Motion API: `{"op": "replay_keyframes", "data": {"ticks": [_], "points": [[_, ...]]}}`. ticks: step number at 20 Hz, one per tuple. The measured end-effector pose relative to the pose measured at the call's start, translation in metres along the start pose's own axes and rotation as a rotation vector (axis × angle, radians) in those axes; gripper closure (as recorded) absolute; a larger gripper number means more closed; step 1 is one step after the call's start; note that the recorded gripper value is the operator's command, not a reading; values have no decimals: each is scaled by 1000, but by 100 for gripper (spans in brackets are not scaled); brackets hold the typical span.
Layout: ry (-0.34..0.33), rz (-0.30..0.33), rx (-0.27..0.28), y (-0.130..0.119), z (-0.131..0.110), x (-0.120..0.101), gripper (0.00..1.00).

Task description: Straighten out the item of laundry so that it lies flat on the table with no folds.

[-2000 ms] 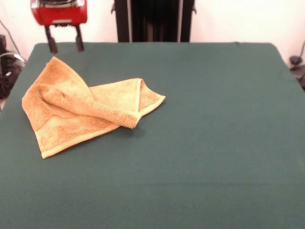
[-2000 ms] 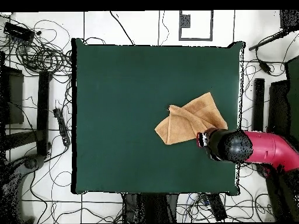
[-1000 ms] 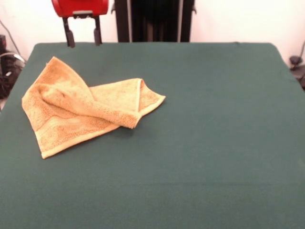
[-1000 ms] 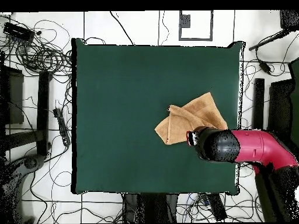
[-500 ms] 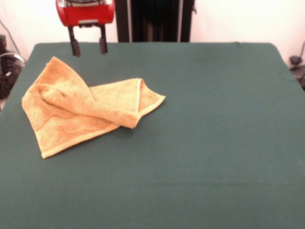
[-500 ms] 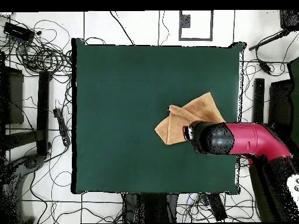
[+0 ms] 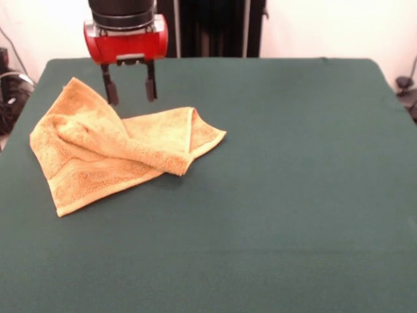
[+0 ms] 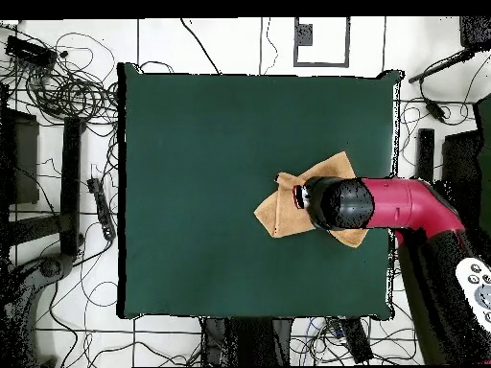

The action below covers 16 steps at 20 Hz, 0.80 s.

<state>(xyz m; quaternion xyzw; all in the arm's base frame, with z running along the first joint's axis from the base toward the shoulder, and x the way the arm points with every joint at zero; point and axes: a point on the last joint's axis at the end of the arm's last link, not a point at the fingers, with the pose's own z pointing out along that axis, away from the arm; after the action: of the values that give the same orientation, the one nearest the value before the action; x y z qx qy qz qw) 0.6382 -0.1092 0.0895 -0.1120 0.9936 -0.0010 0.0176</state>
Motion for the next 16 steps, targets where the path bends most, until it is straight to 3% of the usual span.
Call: {"op": "replay_keyframes", "data": {"ticks": [16], "points": [[-25,71,-18,-18,-2,-38,0]]}}
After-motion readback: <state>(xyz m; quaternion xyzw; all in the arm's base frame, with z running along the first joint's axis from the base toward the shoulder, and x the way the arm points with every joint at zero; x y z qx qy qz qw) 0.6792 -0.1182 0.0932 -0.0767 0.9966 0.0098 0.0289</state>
